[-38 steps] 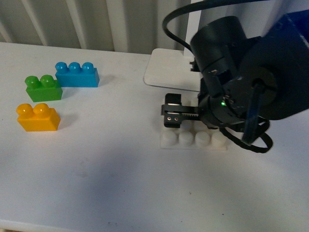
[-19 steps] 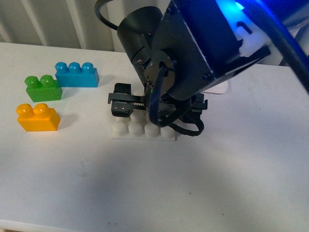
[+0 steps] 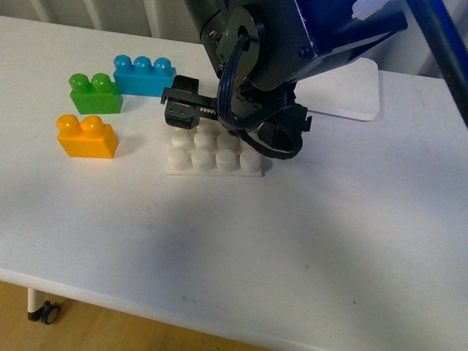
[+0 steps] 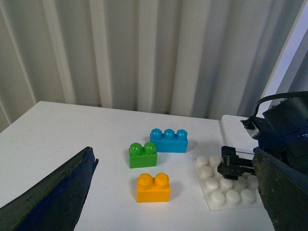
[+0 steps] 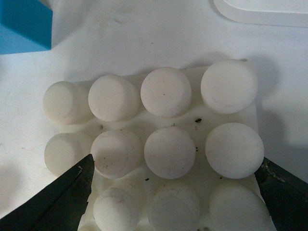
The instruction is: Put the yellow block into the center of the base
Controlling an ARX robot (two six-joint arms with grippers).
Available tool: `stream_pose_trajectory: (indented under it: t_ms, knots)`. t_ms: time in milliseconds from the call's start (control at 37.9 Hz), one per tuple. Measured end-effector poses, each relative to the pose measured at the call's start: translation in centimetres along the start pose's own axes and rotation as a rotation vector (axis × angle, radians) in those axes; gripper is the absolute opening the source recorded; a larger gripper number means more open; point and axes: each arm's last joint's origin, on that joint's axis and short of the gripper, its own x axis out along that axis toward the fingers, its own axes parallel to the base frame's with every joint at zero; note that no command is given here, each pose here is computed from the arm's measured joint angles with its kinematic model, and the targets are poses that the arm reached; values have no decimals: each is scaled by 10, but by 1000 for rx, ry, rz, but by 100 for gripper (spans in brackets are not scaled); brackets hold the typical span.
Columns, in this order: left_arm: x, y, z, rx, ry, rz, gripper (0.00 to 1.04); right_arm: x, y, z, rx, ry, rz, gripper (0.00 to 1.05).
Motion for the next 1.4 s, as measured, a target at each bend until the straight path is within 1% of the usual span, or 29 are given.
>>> stream_pose_trajectory:
  t_ms: [158, 264, 395, 474, 553, 633, 685, 712, 791, 870, 975, 1054, 1081, 1133, 1160, 1212, 1239, 1291, 1397]
  knots:
    - [0, 0, 0, 0, 0, 0, 98, 0, 0, 0, 12, -15, 4, 96]
    - [0, 0, 0, 0, 0, 0, 98, -3, -4, -1, 37, -34, 13, 96]
    - [0, 0, 0, 0, 0, 0, 98, -11, -24, -3, 87, -82, 15, 96]
    - [0, 0, 0, 0, 0, 0, 98, -23, -54, -2, 142, -123, -6, 96]
    - [0, 0, 0, 0, 0, 0, 98, -44, -88, 10, 211, -189, -22, 96]
    - [0, 0, 0, 0, 0, 0, 98, -69, -116, 25, 269, -262, -23, 96]
    - [0, 0, 0, 0, 0, 0, 98, -88, -133, 34, 293, -315, -25, 96]
    - [0, 0, 0, 0, 0, 0, 98, -103, -146, 39, 307, -353, -27, 96]
    - [0, 0, 0, 0, 0, 0, 98, -145, -176, 44, 319, -434, -25, 96]
    - [0, 0, 0, 0, 0, 0, 98, -192, -204, 33, 285, -501, -32, 96]
    - [0, 0, 0, 0, 0, 0, 98, -250, -226, 6, 197, -591, -38, 95]
    - [0, 0, 0, 0, 0, 0, 98, -288, -227, -19, 7, -894, -151, 79]
    - [0, 0, 0, 0, 0, 0, 98, -297, -226, -31, -43, -931, -173, 73]
    - [0, 0, 0, 0, 0, -1, 98, -312, -223, -57, -110, -951, -198, 61]
    - [0, 0, 0, 0, 0, -1, 98, -315, -223, -72, -129, -928, -212, 55]
    - [0, 0, 0, 0, 0, 0, 98, -324, -221, -89, -152, -938, -221, 43]
    - [0, 0, 0, 0, 0, 0, 98, -329, -220, -95, -167, -971, -223, 35]
    - [0, 0, 0, 0, 0, 0, 98, -333, -219, -99, -179, -1006, -222, 24]
    - [0, 0, 0, 0, 0, 0, 98, -331, -220, -106, -184, -1010, -225, 8]
